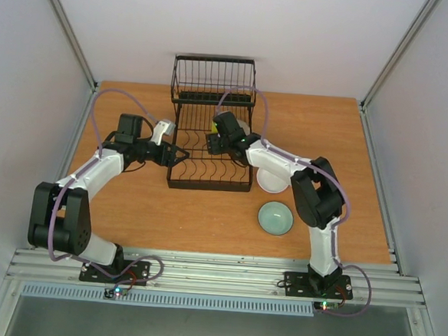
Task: Load the bowls into the dish rack
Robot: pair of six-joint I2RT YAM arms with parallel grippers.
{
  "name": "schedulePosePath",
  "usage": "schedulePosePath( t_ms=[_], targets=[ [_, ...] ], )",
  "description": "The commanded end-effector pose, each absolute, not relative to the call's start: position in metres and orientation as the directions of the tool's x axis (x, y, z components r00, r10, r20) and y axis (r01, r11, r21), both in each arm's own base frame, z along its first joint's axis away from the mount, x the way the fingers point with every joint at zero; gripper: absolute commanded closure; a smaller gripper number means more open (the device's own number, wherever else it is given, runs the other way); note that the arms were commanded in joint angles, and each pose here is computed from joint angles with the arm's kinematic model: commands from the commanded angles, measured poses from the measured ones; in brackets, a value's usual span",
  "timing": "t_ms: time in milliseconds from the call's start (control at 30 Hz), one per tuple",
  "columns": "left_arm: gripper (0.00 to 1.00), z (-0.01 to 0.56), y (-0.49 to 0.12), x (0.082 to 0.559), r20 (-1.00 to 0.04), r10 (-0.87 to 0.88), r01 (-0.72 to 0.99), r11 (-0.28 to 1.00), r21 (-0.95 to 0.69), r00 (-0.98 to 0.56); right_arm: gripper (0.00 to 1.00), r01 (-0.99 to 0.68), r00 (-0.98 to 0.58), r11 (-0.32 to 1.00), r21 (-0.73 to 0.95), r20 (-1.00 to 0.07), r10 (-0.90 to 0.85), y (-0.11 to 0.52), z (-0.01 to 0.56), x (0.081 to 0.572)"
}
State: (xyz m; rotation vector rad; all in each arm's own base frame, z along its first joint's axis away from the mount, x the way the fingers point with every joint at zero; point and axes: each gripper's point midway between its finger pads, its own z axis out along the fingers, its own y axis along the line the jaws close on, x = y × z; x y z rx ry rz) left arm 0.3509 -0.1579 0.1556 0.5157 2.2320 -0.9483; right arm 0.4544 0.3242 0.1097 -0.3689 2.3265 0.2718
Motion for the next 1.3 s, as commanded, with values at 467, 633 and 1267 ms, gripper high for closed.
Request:
schedulePosePath(
  t_ms=[467,633,1267],
  targets=[
    [0.26,0.158,-0.161,0.358,-0.719,0.112,0.597,0.651,-0.469,-0.686,0.28,-0.138,-0.514,0.984,0.114,-0.857,0.027,0.203,0.246,0.358],
    [0.26,0.155,-0.165,0.357,-0.706,0.115,0.596,0.641,-0.484,-0.698,0.33,-0.010,-0.560,0.998,0.064,-0.827,0.048,0.160,0.212,0.329],
    [0.26,0.145,-0.171,0.356,-0.691,0.144,0.595,0.648,-0.475,-0.708,0.55,0.198,-0.712,0.970,0.143,-0.659,0.242,0.097,0.119,0.317]
  ],
)
